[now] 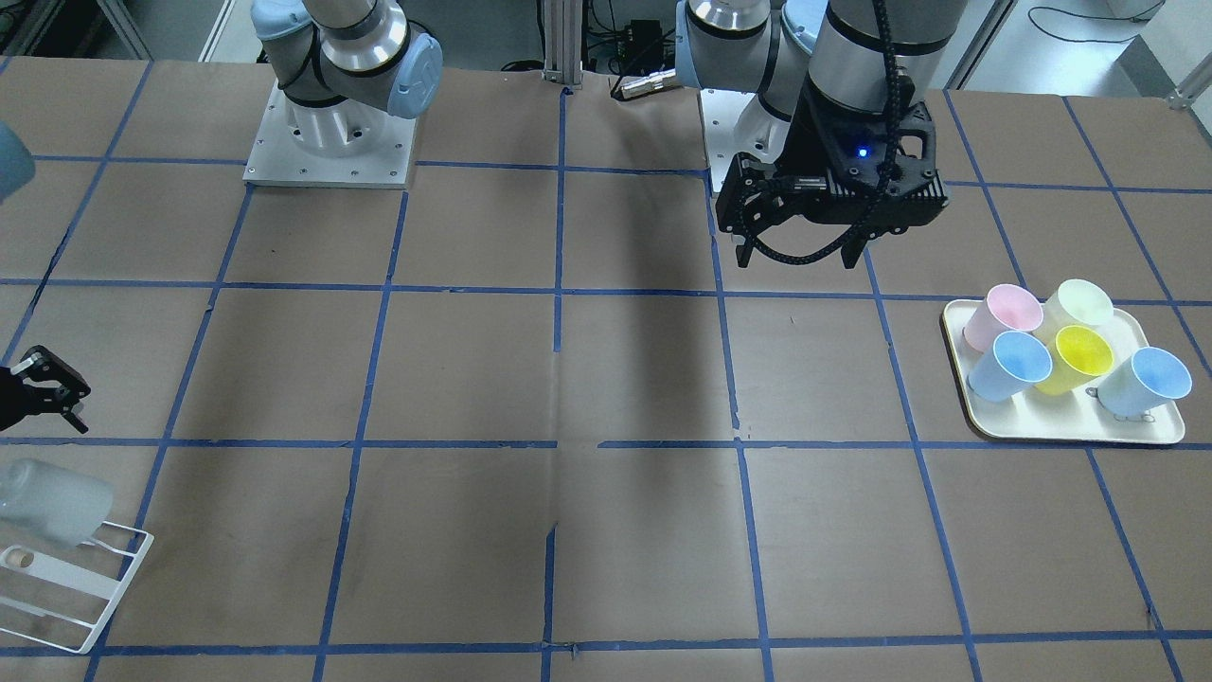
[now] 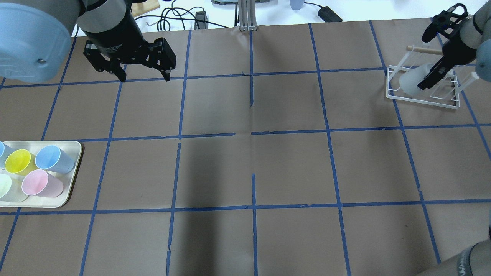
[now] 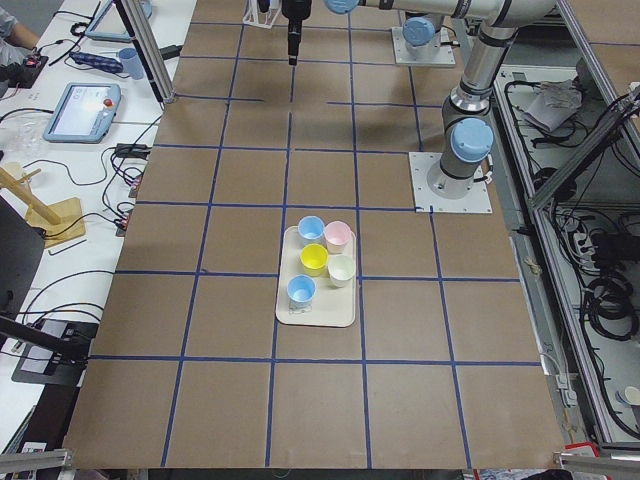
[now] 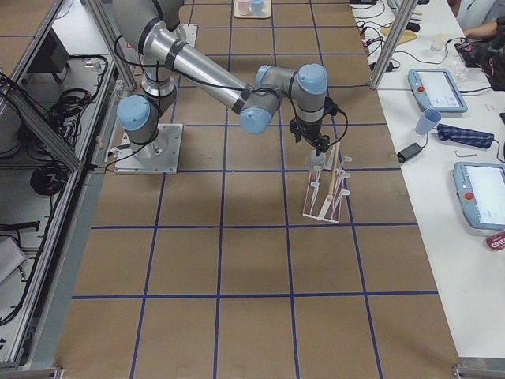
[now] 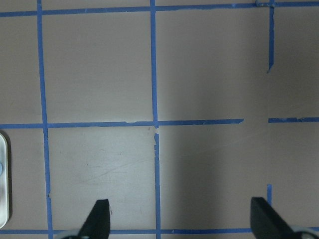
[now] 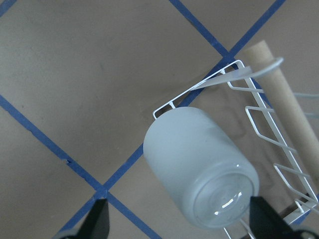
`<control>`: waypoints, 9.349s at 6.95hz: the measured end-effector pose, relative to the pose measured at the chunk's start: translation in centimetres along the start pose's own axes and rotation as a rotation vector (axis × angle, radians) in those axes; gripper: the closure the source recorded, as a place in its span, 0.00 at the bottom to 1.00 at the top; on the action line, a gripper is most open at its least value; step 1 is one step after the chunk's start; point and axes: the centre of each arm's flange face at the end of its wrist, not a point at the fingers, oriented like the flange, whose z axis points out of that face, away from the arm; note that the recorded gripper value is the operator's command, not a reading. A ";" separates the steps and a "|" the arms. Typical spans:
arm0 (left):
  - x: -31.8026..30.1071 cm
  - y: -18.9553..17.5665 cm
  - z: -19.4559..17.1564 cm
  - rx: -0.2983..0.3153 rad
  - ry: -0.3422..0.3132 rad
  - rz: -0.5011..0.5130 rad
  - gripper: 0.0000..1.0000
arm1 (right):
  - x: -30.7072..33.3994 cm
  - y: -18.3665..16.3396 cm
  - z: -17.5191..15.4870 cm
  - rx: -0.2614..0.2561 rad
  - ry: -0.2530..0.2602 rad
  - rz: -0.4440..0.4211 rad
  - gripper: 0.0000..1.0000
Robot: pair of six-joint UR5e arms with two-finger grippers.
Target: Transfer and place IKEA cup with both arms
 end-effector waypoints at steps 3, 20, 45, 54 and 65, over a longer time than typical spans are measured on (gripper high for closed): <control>-1.1 -0.3 0.1 -0.002 0.003 -0.023 0.00 | 1.3 -0.4 1.5 0.003 -0.007 0.000 0.00; -1.8 -0.3 0.2 -0.005 0.009 -0.036 0.00 | 2.4 -0.5 0.6 -0.061 -0.016 -0.001 0.83; 1.9 3.7 9.3 -0.084 1.398 -0.214 0.00 | -24.9 -10.1 -11.2 0.619 -1.236 0.236 0.94; 6.2 4.9 6.2 -0.004 1.427 -0.040 0.64 | -27.1 -12.4 -9.4 0.580 -1.303 0.250 0.90; 5.3 4.7 6.0 -0.005 1.349 -0.081 1.00 | -26.6 -13.0 -10.5 0.536 -1.331 0.373 0.00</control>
